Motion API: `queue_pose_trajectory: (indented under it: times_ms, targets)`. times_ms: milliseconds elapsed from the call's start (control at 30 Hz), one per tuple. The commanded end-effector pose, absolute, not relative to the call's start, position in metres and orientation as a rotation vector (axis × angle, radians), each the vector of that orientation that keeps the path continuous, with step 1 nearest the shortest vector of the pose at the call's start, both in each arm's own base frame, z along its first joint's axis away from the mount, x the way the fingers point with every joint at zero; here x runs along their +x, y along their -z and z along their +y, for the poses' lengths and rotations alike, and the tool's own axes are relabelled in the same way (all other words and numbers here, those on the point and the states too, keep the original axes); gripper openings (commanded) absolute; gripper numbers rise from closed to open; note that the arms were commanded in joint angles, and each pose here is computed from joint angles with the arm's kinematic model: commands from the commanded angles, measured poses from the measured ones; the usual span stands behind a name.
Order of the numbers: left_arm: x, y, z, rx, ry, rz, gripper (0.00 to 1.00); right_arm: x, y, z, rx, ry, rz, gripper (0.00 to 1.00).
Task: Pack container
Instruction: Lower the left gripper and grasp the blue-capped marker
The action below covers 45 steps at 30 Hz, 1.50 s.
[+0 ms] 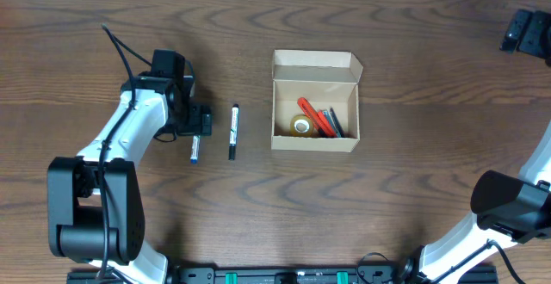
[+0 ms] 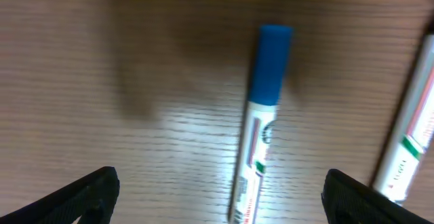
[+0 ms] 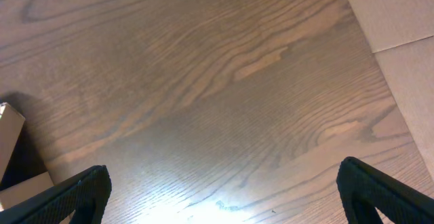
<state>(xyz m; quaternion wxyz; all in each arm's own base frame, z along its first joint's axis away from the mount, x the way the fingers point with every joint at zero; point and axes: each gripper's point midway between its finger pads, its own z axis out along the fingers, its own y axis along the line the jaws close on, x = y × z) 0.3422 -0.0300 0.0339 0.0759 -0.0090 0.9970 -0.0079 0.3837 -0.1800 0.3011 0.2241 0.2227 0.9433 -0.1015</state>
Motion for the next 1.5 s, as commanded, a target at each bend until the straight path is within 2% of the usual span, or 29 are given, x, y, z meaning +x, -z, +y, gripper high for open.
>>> queue_pose_trajectory:
  times_ms: [0, 200, 500, 733, 833, 867, 900, 1233, 1467]
  targets:
    - [0.339, -0.030, -0.018, -0.082, -0.078, 2.998, 0.95, 0.383, -0.302, -0.181, 0.635, 0.280, 2.593, 0.99]
    - [0.339, -0.027, -0.026, -0.049, -0.106, 2.999, 0.95, 0.383, -0.302, -0.181, 0.635, 0.280, 2.593, 0.99]
    - [0.328, 0.004, -0.041, -0.027, -0.117, 3.090, 0.95, 0.383, -0.302, -0.181, 0.635, 0.280, 2.593, 0.99]
    - [0.332, 0.003, -0.042, -0.030, -0.108, 3.078, 0.95, 0.383, -0.302, -0.181, 0.635, 0.280, 2.593, 0.99]
    - [0.332, 0.004, -0.045, -0.029, -0.077, 3.078, 1.00, 0.383, -0.302, -0.181, 0.635, 0.280, 2.593, 0.99]
    - [0.332, 0.004, -0.047, -0.029, -0.057, 3.080, 0.92, 0.383, -0.302, -0.181, 0.635, 0.280, 2.593, 0.99]
    - [0.331, 0.004, -0.049, -0.028, -0.044, 3.082, 0.90, 0.383, -0.302, -0.181, 0.635, 0.280, 2.593, 0.99]
    - [0.331, 0.004, -0.064, -0.008, 0.093, 3.090, 0.90, 0.383, -0.302, -0.181, 0.635, 0.280, 2.593, 0.99]
    - [0.331, 0.004, -0.063, -0.010, 0.085, 3.089, 0.82, 0.383, -0.302, -0.181, 0.635, 0.280, 2.593, 0.99]
